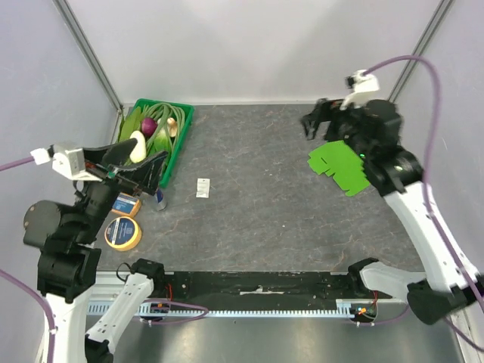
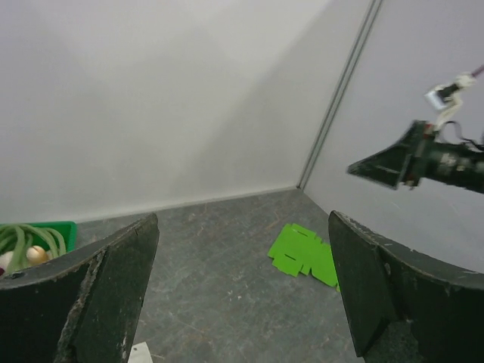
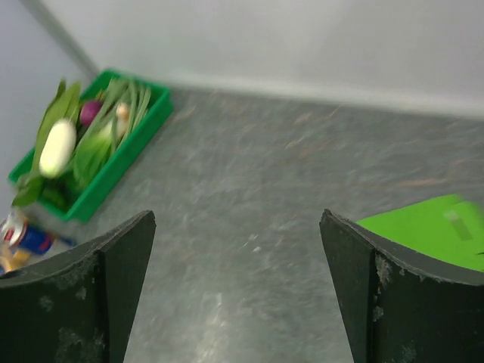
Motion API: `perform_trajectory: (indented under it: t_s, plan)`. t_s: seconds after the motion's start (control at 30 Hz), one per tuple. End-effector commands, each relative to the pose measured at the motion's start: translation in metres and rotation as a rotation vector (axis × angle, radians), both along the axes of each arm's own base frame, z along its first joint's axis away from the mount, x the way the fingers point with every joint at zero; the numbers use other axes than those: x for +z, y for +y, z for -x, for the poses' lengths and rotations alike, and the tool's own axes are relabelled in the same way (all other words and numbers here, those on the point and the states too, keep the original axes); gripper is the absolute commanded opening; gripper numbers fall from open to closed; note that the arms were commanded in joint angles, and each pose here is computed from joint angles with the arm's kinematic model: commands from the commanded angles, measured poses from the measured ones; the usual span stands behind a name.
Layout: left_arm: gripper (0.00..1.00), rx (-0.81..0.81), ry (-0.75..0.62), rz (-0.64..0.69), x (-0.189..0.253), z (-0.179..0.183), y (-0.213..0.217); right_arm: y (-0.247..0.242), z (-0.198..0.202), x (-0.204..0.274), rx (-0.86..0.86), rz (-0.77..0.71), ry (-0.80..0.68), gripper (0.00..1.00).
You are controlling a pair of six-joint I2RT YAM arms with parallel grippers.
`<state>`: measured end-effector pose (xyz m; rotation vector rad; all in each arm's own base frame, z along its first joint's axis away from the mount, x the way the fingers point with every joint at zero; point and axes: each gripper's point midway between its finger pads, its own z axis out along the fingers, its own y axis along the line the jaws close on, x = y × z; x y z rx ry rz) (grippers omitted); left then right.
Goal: Fold the paper box
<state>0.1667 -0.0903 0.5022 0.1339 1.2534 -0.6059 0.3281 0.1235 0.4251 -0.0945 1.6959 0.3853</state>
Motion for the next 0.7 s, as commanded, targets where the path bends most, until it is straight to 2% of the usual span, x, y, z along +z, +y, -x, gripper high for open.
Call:
perform_trajectory:
  t_s: [0.0, 0.03, 0.13, 0.17, 0.23, 0.27, 0.37, 0.4, 0.43, 0.5, 0.53, 0.67]
  plan:
    - [1.0, -0.135, 0.173, -0.023, -0.038, -0.026, -0.03, 0.065, -0.024, -0.071, 0.211, -0.118, 0.186, 0.98]
    - [1.0, -0.152, 0.195, -0.031, -0.044, -0.029, -0.034, 0.073, -0.036, -0.099, 0.221, -0.111, 0.266, 0.98]
    - [1.0, -0.196, 0.277, -0.054, -0.067, -0.041, -0.044, 0.043, -0.064, -0.154, 0.097, -0.132, 0.383, 0.98]
    - [1.0, -0.206, 0.308, -0.061, -0.074, -0.048, -0.047, 0.009, -0.079, -0.167, 0.007, -0.196, 0.414, 0.98]
    - [1.0, -0.246, 0.359, -0.069, -0.089, -0.054, -0.055, -0.032, -0.098, -0.205, -0.126, -0.207, 0.463, 0.98]
    - [1.0, -0.26, 0.378, -0.067, -0.095, -0.056, -0.058, -0.07, -0.109, -0.219, -0.24, -0.202, 0.474, 0.98]
    - [1.0, -0.331, 0.441, -0.043, -0.117, -0.06, -0.071, -0.133, -0.139, -0.262, -0.382, -0.216, 0.537, 0.98]
    - [0.99, -0.375, 0.468, -0.026, -0.122, -0.056, -0.077, -0.146, -0.151, -0.263, -0.404, -0.21, 0.527, 0.98]
    - [0.99, -0.398, 0.494, -0.019, -0.133, -0.057, -0.08, -0.155, -0.162, -0.293, -0.414, -0.205, 0.585, 0.98]
    - [0.99, -0.451, 0.529, 0.004, -0.141, -0.049, -0.088, -0.174, -0.178, -0.302, -0.412, -0.213, 0.586, 0.98]
    - [0.99, -0.458, 0.542, 0.011, -0.151, -0.046, -0.089, -0.179, -0.185, -0.322, -0.422, -0.198, 0.611, 0.98]
    - [0.99, -0.497, 0.608, 0.049, -0.179, -0.034, -0.095, -0.202, -0.198, -0.344, -0.448, -0.168, 0.634, 0.98]
